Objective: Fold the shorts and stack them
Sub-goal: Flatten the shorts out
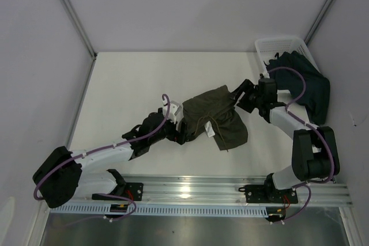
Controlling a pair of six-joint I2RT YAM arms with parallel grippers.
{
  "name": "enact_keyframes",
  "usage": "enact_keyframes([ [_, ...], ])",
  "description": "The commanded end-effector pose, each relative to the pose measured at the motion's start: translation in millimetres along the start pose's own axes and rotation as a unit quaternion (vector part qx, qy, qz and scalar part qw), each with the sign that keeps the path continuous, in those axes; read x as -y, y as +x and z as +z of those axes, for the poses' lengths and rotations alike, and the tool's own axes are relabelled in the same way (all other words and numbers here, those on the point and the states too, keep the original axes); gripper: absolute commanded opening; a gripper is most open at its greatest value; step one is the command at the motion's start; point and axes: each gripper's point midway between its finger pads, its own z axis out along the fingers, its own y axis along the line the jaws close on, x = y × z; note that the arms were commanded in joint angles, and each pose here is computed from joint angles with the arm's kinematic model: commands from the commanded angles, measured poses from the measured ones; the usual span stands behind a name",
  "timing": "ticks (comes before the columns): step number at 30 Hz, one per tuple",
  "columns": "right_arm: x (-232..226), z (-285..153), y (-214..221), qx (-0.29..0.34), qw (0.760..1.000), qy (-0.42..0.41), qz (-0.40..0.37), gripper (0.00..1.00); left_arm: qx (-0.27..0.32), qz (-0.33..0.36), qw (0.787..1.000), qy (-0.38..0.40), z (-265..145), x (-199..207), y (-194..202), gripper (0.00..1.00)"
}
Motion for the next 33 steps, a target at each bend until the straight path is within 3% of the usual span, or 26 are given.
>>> enact_keyframes([
  [1, -0.3, 7.3, -9.9, 0.030, 0.999, -0.017, -0.014, 0.75, 0.019, 0.012, 1.000, -0.016, 1.4, -1.2, -25.8, 0.99],
  [8, 19.4, 17.3, 2.5, 0.033, 0.999, -0.010, -0.001, 0.76, -0.009, 0.026, 0.999, -0.040, 1.0, -3.5, -24.5, 0.99],
  [21, 2.6, 38.7, 6.2, 0.042, 0.996, -0.079, -0.010, 0.73, -0.033, 0.045, 0.997, -0.050, 4.3, 4.1, -18.9, 0.99],
  [22, 5.0, 40.9, 7.6, 0.040, 0.996, -0.077, -0.010, 0.71, -0.038, 0.044, 0.997, -0.056, 6.1, 3.1, -18.8, 0.99],
  [29, -0.2, 38.8, 6.7, 0.045, 0.996, -0.078, -0.018, 0.03, -0.073, 0.060, 0.993, -0.077, 7.4, 2.5, -15.9, 0.99],
  [33, 0.2, 35.1, 4.0, 0.052, 0.996, -0.070, -0.026, 0.00, -0.089, 0.085, 0.989, -0.079, 13.8, 6.3, -10.5, 0.99],
])
